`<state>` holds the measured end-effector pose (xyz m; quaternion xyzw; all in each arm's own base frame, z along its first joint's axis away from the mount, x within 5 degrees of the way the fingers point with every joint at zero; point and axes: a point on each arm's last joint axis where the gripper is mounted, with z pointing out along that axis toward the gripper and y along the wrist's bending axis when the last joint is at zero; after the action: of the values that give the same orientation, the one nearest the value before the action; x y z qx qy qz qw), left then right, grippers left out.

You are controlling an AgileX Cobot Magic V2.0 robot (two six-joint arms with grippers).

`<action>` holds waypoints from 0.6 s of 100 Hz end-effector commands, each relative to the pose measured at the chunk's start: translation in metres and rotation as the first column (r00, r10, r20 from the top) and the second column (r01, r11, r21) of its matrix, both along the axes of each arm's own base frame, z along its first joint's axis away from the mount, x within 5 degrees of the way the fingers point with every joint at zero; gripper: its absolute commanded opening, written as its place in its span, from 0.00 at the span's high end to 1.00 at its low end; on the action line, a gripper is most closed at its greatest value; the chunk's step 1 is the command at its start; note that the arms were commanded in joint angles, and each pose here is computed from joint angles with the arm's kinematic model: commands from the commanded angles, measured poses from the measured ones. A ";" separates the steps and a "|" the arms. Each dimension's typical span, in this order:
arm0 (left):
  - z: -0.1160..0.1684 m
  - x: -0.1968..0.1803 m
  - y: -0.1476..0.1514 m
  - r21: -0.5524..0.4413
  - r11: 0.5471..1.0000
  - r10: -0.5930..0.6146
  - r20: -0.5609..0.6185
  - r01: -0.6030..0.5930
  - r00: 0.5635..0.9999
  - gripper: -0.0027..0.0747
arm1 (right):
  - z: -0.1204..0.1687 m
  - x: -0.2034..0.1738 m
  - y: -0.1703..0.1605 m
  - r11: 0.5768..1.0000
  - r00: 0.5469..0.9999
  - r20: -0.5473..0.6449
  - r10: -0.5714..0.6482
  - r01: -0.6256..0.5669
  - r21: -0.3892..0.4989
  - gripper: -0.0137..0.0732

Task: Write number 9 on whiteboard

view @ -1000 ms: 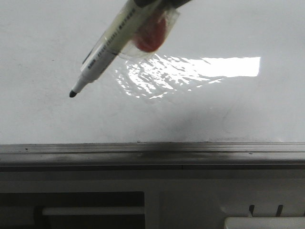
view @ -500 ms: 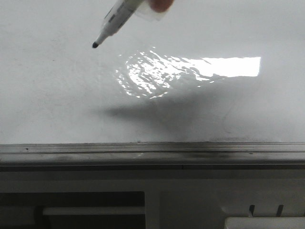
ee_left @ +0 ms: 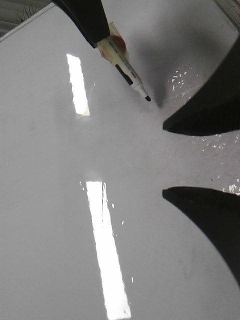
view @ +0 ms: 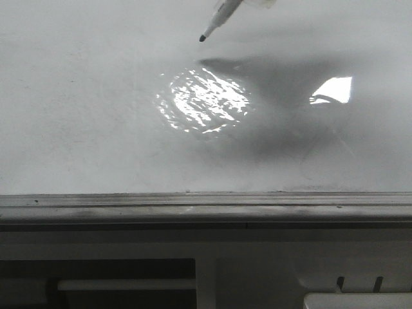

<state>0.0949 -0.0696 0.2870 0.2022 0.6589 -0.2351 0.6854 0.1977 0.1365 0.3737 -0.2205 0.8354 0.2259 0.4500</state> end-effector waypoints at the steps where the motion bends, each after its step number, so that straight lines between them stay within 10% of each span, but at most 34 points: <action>1: 0.020 0.000 0.001 -0.080 0.997 0.014 0.081 -0.007 0.997 0.68 | 0.021 0.006 -0.003 0.998 0.996 0.079 -0.037 0.033 0.052 0.92; 60: 0.019 0.000 0.001 -0.080 0.997 0.013 0.078 -0.007 0.997 0.68 | 0.002 0.020 0.000 0.999 0.999 0.003 -0.035 0.035 -0.041 0.92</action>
<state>0.0949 -0.0696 0.2870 0.2022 0.6589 -0.2351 0.6854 0.2136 0.1530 0.3501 -0.2265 0.8729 0.2246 0.3691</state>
